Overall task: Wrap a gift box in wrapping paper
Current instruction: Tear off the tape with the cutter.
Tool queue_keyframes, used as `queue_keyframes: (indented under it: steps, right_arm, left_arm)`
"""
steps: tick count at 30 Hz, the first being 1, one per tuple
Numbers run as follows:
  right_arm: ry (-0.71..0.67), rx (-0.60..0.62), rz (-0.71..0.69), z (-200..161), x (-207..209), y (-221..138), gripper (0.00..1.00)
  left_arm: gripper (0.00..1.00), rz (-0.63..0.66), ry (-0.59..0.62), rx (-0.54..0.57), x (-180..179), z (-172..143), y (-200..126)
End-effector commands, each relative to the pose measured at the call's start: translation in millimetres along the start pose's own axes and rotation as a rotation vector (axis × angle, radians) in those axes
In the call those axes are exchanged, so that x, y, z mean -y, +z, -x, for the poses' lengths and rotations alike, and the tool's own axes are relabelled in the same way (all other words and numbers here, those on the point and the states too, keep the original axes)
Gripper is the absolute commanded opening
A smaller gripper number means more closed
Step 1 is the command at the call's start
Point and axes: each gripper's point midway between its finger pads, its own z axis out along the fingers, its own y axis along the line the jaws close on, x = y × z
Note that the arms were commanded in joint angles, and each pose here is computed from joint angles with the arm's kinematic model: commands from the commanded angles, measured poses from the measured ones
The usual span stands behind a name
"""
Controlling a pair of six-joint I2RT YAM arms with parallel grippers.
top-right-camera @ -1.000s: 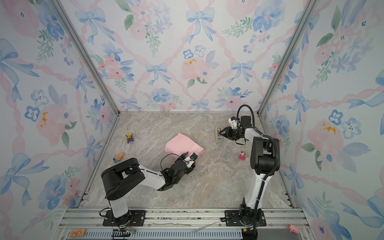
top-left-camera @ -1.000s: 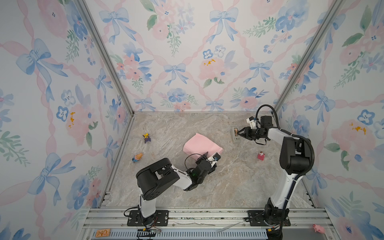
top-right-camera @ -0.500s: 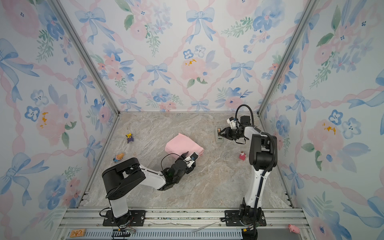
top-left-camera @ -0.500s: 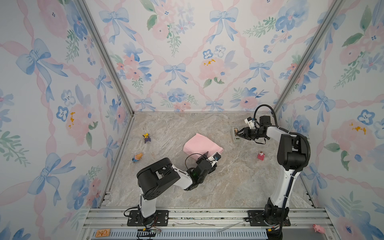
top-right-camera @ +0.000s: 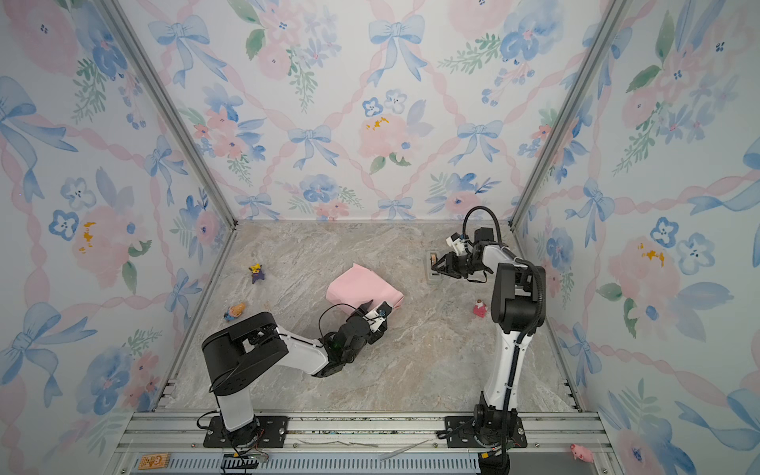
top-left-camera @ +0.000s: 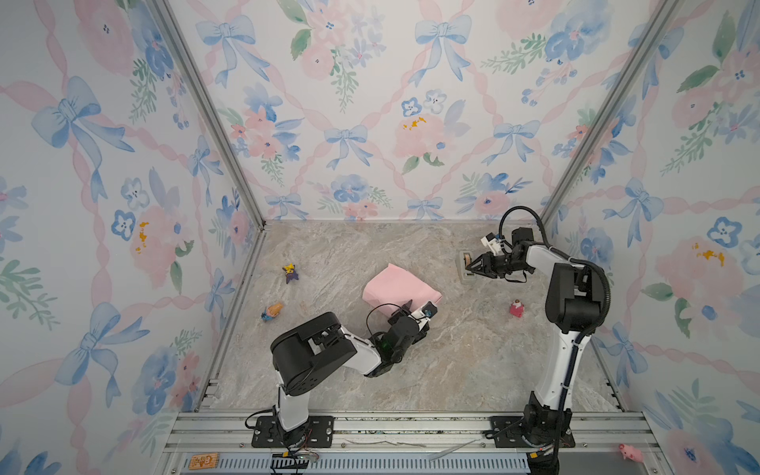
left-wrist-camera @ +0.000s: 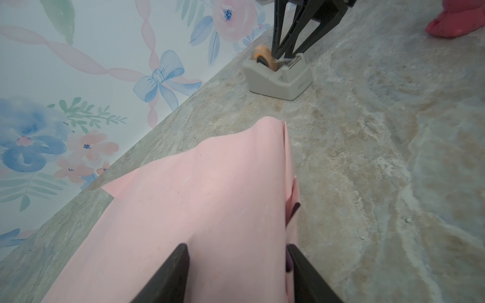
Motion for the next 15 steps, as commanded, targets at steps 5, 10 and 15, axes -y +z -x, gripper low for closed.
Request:
queue_keyframes:
  steps: [5, 10, 15]
  right_arm:
    - [0.020, -0.081, 0.030, -11.5, -0.2, 14.8, 0.34]
    - [0.030, -0.084, 0.060, -8.3, -2.9, 17.0, 0.33]
    - [0.041, -0.090, 0.088, -7.4, -4.4, 18.6, 0.31]
  left_arm:
    - [0.60, -0.086, 0.090, -0.254, 22.5, -86.1, -4.6]
    - [0.60, -0.087, 0.096, -0.253, 22.2, -85.4, -4.6]
    - [0.60, -0.086, 0.098, -0.251, 22.4, -84.9, -4.2]
